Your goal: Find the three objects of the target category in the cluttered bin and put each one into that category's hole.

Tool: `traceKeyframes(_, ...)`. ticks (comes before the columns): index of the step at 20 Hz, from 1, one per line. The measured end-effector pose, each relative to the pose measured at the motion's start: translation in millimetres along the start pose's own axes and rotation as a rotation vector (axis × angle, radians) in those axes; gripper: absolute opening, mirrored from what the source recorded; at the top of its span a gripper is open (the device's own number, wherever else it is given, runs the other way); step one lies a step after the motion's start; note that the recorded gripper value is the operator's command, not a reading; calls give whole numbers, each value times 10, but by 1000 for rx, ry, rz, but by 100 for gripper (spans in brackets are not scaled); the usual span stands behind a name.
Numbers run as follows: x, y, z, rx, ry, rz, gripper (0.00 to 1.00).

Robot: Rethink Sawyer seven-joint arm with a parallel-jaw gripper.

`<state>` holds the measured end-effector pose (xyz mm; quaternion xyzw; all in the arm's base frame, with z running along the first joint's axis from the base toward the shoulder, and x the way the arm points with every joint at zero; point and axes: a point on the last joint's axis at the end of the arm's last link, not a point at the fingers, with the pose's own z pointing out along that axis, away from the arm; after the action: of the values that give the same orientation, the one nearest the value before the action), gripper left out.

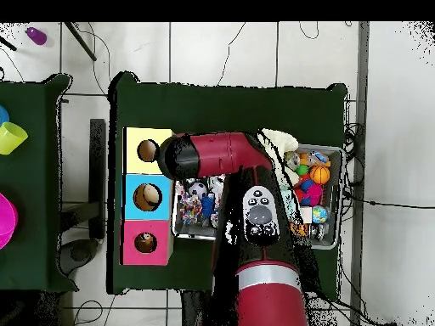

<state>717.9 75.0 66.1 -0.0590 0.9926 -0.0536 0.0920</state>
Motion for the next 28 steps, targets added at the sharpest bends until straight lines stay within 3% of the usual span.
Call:
traceKeyframes(10,-46,-50,120,-2,0,13,100)
traceKeyframes(20,22,-228,267,-2,20,40,100)
traceKeyframes(28,35,-237,358,-4,27,43,100)
